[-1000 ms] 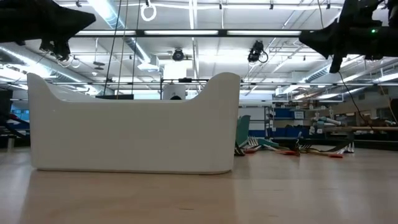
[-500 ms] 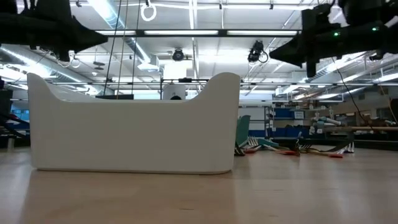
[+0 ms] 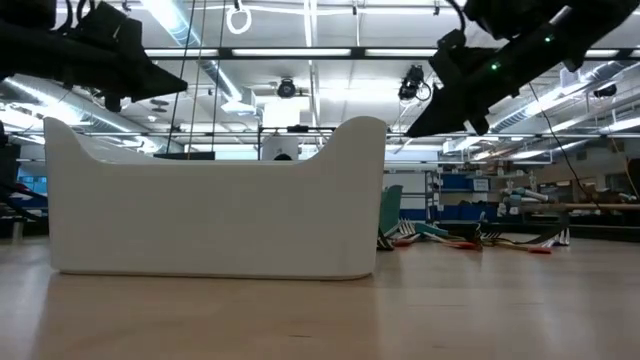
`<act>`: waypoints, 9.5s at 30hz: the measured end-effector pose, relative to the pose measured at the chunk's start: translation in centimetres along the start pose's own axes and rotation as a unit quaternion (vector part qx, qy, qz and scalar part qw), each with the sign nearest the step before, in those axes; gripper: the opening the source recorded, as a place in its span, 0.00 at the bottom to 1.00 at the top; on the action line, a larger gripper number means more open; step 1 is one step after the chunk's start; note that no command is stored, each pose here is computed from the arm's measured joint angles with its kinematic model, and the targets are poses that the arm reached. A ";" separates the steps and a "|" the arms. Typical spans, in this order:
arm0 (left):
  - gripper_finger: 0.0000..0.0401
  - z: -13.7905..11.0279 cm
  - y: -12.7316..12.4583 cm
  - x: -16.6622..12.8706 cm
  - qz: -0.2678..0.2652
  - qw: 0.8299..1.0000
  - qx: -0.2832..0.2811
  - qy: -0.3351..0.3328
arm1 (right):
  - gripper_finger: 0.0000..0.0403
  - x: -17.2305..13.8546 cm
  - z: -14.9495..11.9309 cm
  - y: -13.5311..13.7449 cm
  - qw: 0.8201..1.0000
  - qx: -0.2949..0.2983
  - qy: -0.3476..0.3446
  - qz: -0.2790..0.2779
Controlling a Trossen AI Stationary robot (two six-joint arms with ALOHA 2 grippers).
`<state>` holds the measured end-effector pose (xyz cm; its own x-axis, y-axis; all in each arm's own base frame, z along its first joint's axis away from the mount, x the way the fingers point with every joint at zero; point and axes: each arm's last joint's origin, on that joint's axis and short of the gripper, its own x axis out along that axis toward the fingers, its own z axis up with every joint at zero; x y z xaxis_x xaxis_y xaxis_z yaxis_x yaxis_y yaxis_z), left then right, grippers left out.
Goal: Sort silverware by color (type)
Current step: Put the blue fork into the blue bin
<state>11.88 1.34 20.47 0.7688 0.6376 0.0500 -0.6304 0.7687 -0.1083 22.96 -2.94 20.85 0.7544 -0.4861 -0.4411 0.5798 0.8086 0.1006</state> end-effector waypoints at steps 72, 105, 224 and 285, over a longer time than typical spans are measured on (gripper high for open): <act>0.34 1.3 -0.9 1.5 -0.013 0.999 0.039 0.017 | 0.13 7.2 -5.3 3.0 0.935 0.052 0.316 -0.156; 0.34 -0.1 -1.1 1.4 -0.065 0.994 0.026 0.086 | 0.06 6.8 -4.3 3.5 0.931 0.038 0.347 -0.104; 0.34 -1.9 -1.5 0.8 -0.158 0.964 -0.010 0.212 | 0.04 16.8 13.3 1.3 0.967 -0.175 0.178 0.041; 0.34 -2.0 -1.5 0.7 -0.156 0.964 -0.015 0.215 | 0.19 15.8 10.5 3.5 0.958 -0.117 0.252 0.064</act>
<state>13.63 0.54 18.71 0.8977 0.2901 -0.3316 -0.3631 0.9134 -0.1838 40.16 -11.27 23.56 0.5352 -0.2039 -0.8197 0.3628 0.9319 0.0051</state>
